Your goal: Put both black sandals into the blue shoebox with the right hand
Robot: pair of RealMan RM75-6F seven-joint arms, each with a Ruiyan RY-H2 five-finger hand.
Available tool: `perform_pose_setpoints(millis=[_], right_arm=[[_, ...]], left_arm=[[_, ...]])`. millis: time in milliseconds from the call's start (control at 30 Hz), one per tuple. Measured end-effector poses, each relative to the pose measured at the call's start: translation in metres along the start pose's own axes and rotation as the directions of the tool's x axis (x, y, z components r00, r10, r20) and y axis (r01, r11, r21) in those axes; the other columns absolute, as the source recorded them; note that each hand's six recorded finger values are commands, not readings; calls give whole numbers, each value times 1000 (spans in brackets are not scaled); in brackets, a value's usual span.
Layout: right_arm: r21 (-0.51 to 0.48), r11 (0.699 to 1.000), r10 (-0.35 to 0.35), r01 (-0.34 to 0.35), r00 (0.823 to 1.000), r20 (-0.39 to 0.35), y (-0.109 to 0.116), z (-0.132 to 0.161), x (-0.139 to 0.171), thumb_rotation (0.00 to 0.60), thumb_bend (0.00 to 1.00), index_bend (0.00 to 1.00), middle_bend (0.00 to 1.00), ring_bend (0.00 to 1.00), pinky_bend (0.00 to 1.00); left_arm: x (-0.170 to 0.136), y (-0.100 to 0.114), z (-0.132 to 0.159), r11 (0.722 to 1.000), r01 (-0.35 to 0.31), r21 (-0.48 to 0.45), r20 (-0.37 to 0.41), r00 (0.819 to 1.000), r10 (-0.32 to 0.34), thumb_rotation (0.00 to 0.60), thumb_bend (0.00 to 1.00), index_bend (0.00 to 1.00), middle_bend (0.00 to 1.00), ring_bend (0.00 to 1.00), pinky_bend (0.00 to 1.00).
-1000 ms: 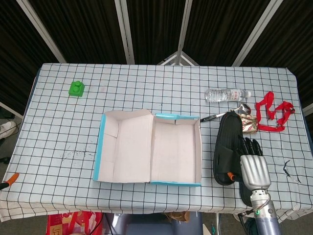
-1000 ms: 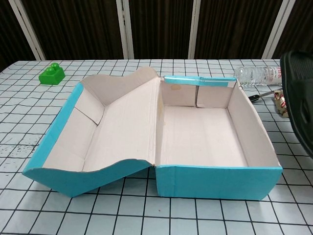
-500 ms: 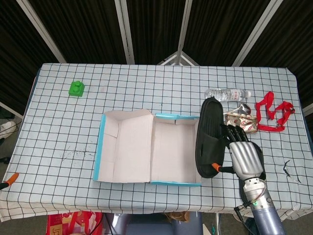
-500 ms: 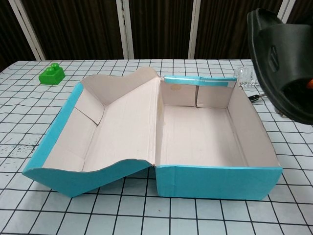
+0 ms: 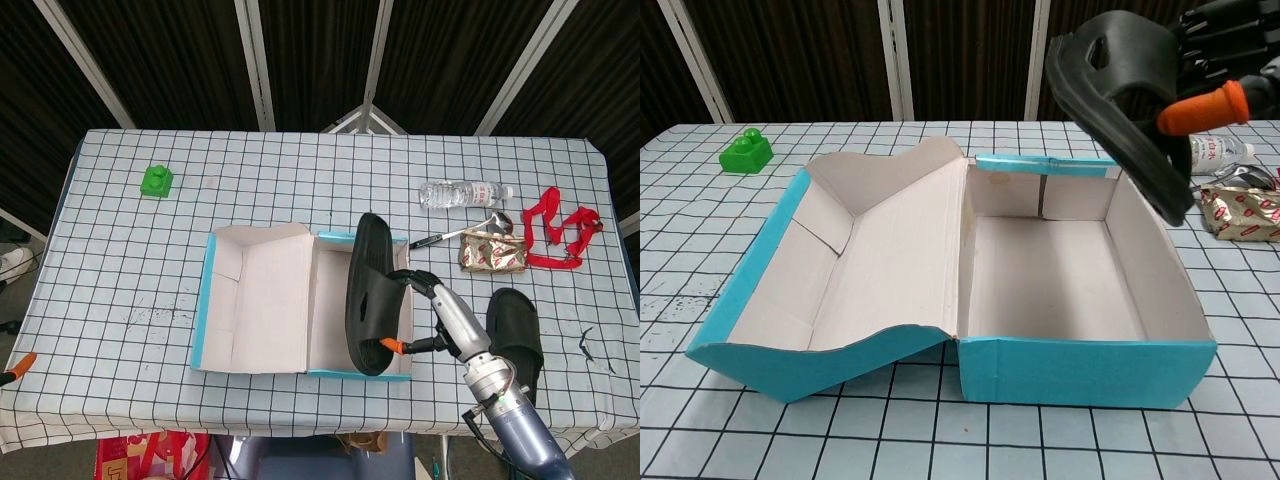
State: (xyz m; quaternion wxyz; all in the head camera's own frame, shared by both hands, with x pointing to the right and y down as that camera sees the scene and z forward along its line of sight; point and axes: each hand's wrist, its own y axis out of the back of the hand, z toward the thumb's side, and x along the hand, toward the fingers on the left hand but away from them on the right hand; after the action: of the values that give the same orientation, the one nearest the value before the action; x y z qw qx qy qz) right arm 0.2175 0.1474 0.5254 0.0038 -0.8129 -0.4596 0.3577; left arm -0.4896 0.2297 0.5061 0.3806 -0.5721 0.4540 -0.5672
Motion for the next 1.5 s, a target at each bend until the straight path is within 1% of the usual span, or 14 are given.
perform_pose_setpoints(millis=[133, 267, 400, 633, 733, 833, 1033, 1133, 1333, 1500], right_arm=[[-59, 998, 12, -11, 1000, 25, -8, -2, -9, 600, 560, 592, 246, 213, 80], [-98, 995, 20, -16, 999, 45, -17, -7, -18, 600, 560, 592, 246, 213, 79], [-119, 993, 22, -14, 998, 66, -23, -15, -22, 600, 561, 592, 247, 213, 79], [-164, 986, 58, -41, 994, 97, -41, -29, -26, 600, 563, 593, 246, 213, 79], [-194, 979, 84, -62, 991, 105, -49, -32, -28, 600, 562, 593, 246, 213, 79], [-204, 976, 102, -79, 989, 107, -56, -35, -31, 600, 563, 593, 246, 213, 79], [-226, 970, 123, -95, 986, 113, -68, -40, -38, 600, 563, 595, 246, 213, 79], [-233, 968, 122, -91, 985, 120, -70, -44, -44, 600, 563, 597, 246, 213, 79], [-222, 973, 92, -60, 986, 140, -73, -55, -60, 600, 564, 598, 246, 213, 79], [-226, 973, 86, -49, 983, 160, -75, -64, -65, 600, 564, 599, 246, 213, 81]], left_arm=[[0, 0, 0, 1000, 2, -2, 0, 1000, -2, 600, 186, 32, 0, 0, 16], [1, -1, -1, 1000, 4, -2, -1, 1000, -4, 600, 186, 32, 0, 0, 16], [1, -1, -1, 1000, 5, -1, -1, 1000, -5, 600, 186, 32, 0, 0, 15], [2, -1, -1, 1000, 5, -2, -2, 1000, -5, 600, 186, 32, 0, 0, 15], [2, -1, -1, 1000, 5, -1, -3, 1000, -5, 600, 187, 32, 0, 0, 16], [2, -1, -1, 1000, 5, -1, -4, 1000, -5, 600, 186, 32, 0, 0, 15], [3, -2, -1, 1000, 8, -1, -2, 1000, -8, 600, 187, 32, 0, 0, 15], [3, -1, -2, 1000, 7, -3, -3, 1000, -7, 600, 186, 32, 0, 0, 15], [4, -1, -4, 1000, 7, -1, -10, 1000, -7, 600, 186, 32, 0, 0, 16], [5, -2, -3, 1000, 10, 4, -8, 1000, -10, 600, 186, 32, 0, 0, 16]])
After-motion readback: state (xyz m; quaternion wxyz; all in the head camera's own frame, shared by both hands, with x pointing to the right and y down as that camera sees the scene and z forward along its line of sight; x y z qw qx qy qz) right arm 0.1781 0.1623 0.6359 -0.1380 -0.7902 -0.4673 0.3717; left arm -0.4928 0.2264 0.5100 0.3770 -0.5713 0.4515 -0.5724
